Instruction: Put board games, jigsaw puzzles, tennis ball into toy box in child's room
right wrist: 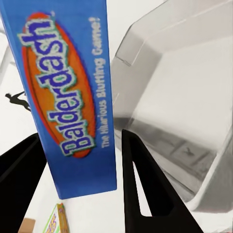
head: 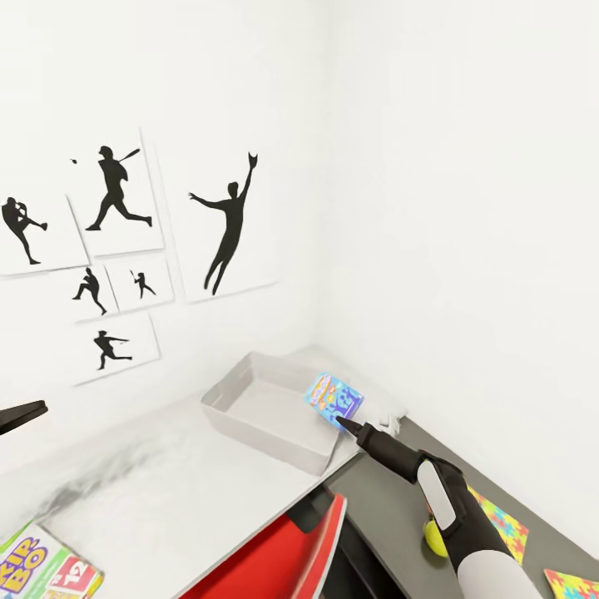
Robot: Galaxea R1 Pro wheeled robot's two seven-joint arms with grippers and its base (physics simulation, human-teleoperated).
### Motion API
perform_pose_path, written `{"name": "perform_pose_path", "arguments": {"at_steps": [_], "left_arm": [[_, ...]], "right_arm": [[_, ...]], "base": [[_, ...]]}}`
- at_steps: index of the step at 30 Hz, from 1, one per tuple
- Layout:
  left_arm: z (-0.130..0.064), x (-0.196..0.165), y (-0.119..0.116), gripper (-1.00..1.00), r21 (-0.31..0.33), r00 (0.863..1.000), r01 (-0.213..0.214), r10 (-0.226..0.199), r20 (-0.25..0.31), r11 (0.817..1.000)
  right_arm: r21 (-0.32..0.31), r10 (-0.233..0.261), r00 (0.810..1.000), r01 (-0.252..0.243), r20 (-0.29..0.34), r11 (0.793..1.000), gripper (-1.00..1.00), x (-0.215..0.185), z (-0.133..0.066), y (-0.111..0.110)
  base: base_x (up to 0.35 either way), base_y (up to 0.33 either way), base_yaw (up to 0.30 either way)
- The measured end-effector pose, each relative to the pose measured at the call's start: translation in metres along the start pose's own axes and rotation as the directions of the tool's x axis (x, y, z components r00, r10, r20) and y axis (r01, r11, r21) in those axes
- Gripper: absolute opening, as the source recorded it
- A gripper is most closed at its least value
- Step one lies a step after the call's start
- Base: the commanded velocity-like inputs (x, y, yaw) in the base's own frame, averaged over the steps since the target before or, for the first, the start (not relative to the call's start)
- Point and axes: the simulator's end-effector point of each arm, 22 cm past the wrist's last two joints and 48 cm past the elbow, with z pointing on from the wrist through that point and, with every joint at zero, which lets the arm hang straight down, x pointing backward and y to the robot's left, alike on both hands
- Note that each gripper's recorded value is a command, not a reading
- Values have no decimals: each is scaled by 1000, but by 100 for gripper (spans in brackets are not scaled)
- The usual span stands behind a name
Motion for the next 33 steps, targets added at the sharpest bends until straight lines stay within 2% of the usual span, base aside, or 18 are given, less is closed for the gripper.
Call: {"name": "perform_pose_path", "arguments": {"at_steps": [12,23,33], "left_arm": [[0,0,0,100,1,1000,0,0,0,1000],[0,0,0,100,1,1000,0,0,1,1000],[1,0,0,100,2,1000,1,-1,1,1000]], "right_arm": [[1,0,1000,0,0,1000,-100,0,0,0],[-2,2,1000,-2,1,1000,-100,-1,0,0],[-3,2,1000,-2,3,1000,-100,-1,0,0]], "base": [[45,0,236],[-36,0,16],[91,36,0]]}}
